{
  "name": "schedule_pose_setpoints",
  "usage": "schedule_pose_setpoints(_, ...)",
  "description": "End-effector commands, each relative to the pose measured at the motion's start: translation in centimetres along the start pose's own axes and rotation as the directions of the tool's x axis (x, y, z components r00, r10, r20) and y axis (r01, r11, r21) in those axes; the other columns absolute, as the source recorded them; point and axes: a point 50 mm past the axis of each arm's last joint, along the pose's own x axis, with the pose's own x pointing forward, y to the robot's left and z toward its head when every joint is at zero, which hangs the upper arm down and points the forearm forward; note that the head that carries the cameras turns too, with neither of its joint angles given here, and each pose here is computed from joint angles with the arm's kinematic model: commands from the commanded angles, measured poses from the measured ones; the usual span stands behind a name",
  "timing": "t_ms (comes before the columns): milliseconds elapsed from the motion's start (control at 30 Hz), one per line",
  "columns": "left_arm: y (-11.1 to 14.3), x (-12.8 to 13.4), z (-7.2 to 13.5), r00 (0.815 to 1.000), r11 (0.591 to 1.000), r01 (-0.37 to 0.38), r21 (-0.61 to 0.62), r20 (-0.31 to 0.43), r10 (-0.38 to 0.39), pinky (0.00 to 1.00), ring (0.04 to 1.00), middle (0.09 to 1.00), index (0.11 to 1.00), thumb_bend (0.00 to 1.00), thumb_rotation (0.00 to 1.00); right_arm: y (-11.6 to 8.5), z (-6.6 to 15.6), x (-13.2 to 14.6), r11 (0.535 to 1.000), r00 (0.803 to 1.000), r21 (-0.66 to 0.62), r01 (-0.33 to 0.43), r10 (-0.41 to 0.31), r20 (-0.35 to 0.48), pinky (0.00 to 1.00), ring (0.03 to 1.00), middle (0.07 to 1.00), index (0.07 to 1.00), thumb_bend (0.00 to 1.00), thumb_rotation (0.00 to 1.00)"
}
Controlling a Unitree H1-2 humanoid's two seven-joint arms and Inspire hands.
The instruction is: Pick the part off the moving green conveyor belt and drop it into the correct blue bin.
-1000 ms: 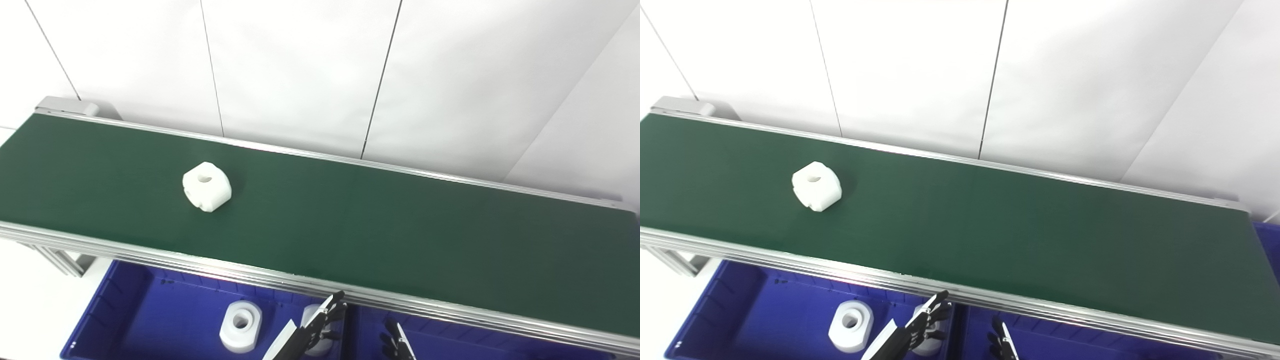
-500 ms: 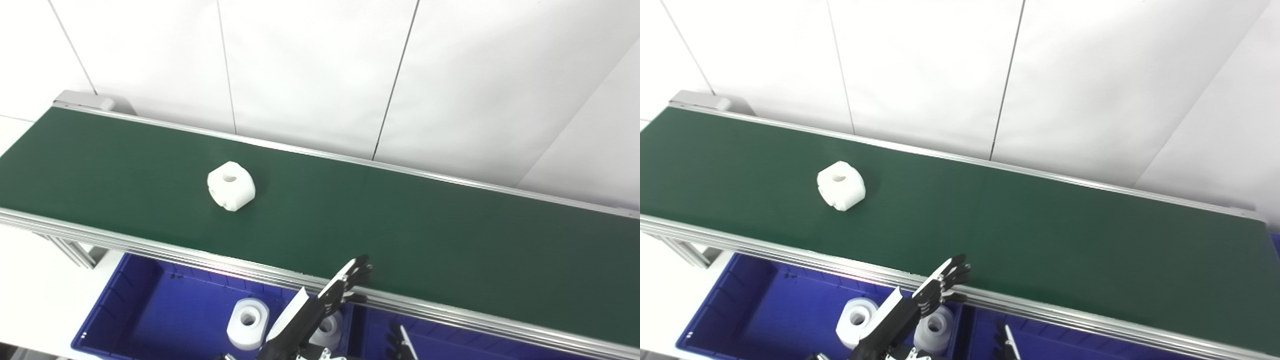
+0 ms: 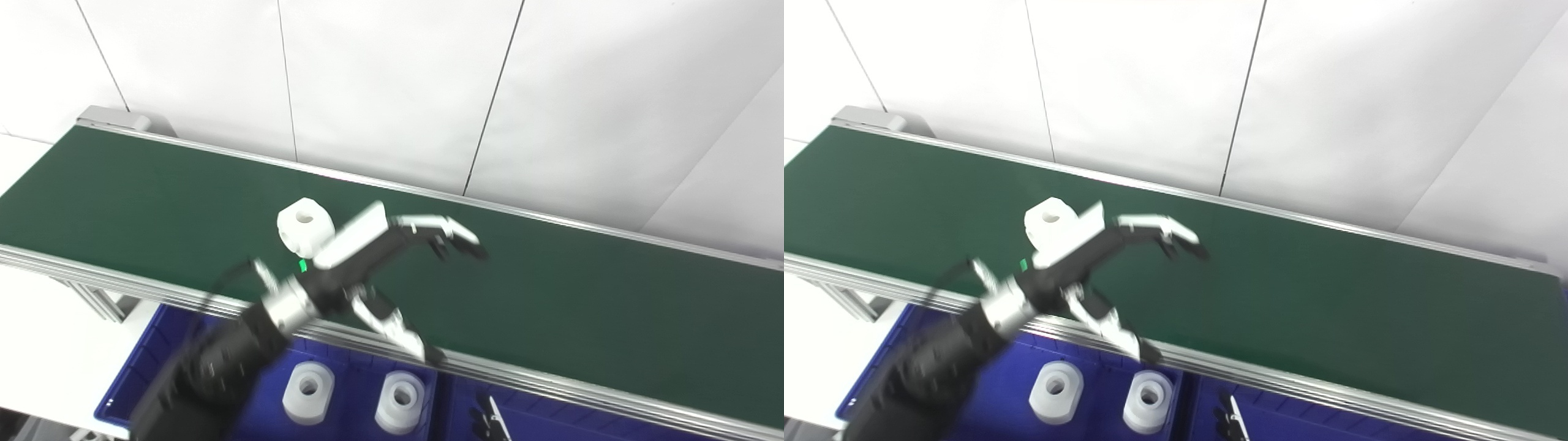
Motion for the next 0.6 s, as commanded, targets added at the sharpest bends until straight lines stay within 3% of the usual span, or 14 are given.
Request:
schedule_pose_setpoints(0,2.5,2.1,0.1,0.998,0.986,0.032,0.164,0.039,-0.039,0.59,0.709,0.756,0.747,1.00,0.14,0.2,1.1,0.4,1.000,0.996,0.015,-0.001,0.000,0.084,0.93,0.949,0.990,1.000,0.80,1.00)
schedule_pose_setpoints(133,5.0,4.2,-0.7,0.989,0.921,0.122,0.369,0.035,-0.145,0.59,0.712,0.759,0.778,1.00,0.12,0.5,1.1,0.5,1.000,0.997,0.015,0.002,-0.003,0.083,0.93,0.936,0.982,0.999,0.82,1.00)
schedule_pose_setpoints(233,6.4,5.8,-1.3,0.970,0.822,0.185,0.538,0.036,-0.242,0.66,0.728,0.760,0.792,1.00,0.11,0.6,1.1,0.6,1.000,0.997,0.019,-0.001,0.000,0.083,0.92,0.935,0.982,0.999,0.83,1.00)
schedule_pose_setpoints(300,7.1,6.9,-2.0,0.953,0.739,0.237,0.631,-0.001,-0.304,0.70,0.739,0.764,0.799,1.00,0.10,0.8,1.2,0.7,1.000,0.996,0.018,-0.003,0.001,0.087,0.92,0.936,0.983,1.000,0.83,1.00)
schedule_pose_setpoints(367,7.7,7.8,-2.7,0.938,0.675,0.279,0.684,-0.044,-0.343,0.72,0.750,0.772,0.798,1.00,0.10,0.9,1.2,0.7,1.000,0.996,0.017,-0.002,0.001,0.089,0.91,0.930,0.980,1.000,0.82,1.00)
schedule_pose_setpoints(567,9.2,9.4,-4.2,0.914,0.569,0.351,0.744,-0.141,-0.379,0.73,0.776,0.793,0.792,1.00,0.10,1.0,1.3,0.8,0.999,0.996,0.034,-0.003,0.000,0.091,0.90,0.923,0.979,1.000,0.81,1.00)
